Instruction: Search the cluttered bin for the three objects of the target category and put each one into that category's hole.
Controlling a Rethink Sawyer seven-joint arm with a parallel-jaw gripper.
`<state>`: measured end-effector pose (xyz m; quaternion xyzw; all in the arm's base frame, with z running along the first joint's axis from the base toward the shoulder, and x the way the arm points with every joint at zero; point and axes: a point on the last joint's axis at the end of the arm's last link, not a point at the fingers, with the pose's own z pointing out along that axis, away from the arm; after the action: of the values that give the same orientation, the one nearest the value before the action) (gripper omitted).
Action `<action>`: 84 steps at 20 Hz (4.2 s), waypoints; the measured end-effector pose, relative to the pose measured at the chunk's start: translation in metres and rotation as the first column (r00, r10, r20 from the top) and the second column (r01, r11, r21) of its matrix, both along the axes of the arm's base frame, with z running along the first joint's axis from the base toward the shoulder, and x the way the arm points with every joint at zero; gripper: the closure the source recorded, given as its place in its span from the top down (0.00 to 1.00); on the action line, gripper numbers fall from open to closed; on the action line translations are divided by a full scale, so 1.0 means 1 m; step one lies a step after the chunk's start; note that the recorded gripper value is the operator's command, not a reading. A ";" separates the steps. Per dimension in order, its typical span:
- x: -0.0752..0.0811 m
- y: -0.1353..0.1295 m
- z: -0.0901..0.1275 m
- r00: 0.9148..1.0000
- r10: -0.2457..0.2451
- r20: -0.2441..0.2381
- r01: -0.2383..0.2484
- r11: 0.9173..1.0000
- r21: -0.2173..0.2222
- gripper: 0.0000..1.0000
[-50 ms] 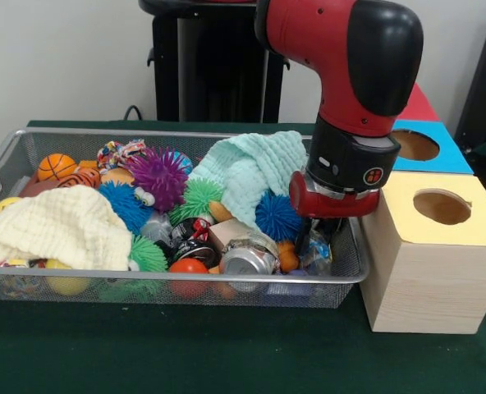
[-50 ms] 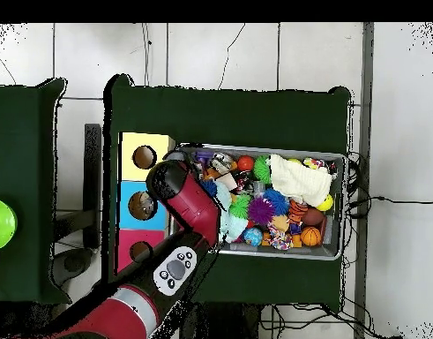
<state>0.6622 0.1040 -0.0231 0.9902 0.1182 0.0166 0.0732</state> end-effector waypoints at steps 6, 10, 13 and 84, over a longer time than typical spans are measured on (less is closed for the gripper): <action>0.000 0.001 0.014 1.000 0.017 -0.003 -0.017 1.000 0.004 0.00; 0.005 0.002 0.040 1.000 0.026 0.003 -0.026 0.999 0.029 0.00; 0.009 0.007 0.058 0.999 0.034 0.010 -0.034 0.998 0.053 0.00; -0.096 0.036 0.197 0.822 0.351 -0.449 -0.269 0.933 0.238 0.00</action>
<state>0.5660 0.1399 0.1739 0.9324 0.2908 -0.2102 -0.0443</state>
